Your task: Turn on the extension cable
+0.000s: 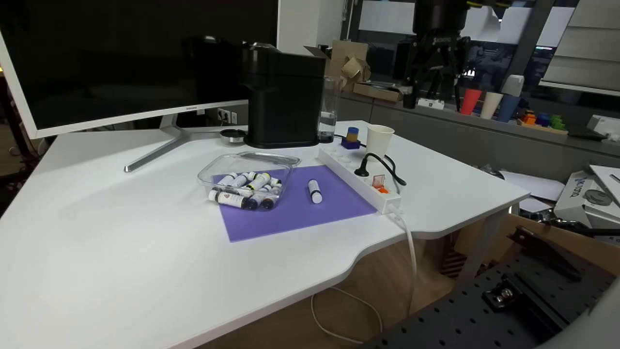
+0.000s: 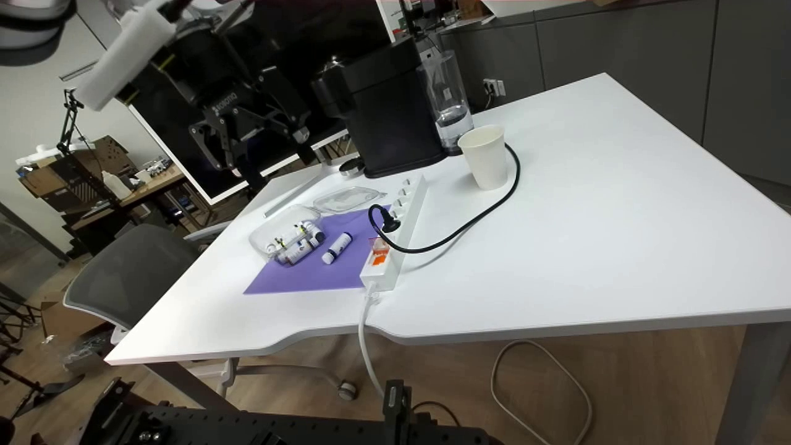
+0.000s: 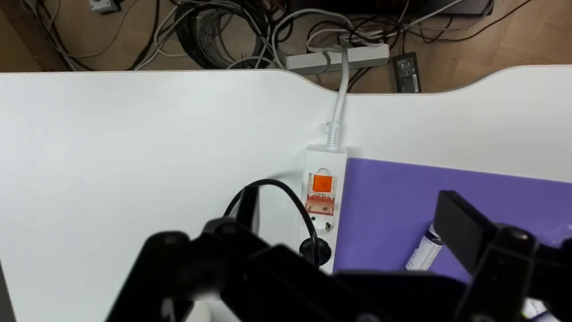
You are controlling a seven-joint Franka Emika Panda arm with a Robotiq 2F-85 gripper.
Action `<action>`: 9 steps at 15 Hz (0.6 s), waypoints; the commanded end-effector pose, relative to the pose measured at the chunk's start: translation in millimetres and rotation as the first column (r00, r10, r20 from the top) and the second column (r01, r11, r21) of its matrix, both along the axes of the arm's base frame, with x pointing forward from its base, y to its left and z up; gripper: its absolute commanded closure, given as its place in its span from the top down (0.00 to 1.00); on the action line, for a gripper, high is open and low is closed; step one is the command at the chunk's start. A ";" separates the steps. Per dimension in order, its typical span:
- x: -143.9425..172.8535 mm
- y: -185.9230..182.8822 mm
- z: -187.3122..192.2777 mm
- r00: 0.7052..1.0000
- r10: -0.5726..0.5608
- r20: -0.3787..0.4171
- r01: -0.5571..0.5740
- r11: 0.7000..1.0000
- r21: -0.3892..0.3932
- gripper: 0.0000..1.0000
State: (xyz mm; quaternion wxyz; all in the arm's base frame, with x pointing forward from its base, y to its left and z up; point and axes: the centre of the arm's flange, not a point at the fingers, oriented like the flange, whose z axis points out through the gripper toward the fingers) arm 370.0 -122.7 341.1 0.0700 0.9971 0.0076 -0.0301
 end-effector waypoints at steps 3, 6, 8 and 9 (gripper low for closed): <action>27.6 -28.6 -50.2 0.997 -0.018 -0.069 0.022 0.998 0.057 0.73; 34.6 -36.6 -74.5 0.998 -0.018 -0.054 0.021 0.999 0.044 0.51; 39.8 -38.4 -90.8 0.999 -0.025 -0.043 0.027 0.999 0.041 0.37; 41.6 -39.1 -97.9 0.999 -0.028 -0.040 0.029 0.999 0.039 0.31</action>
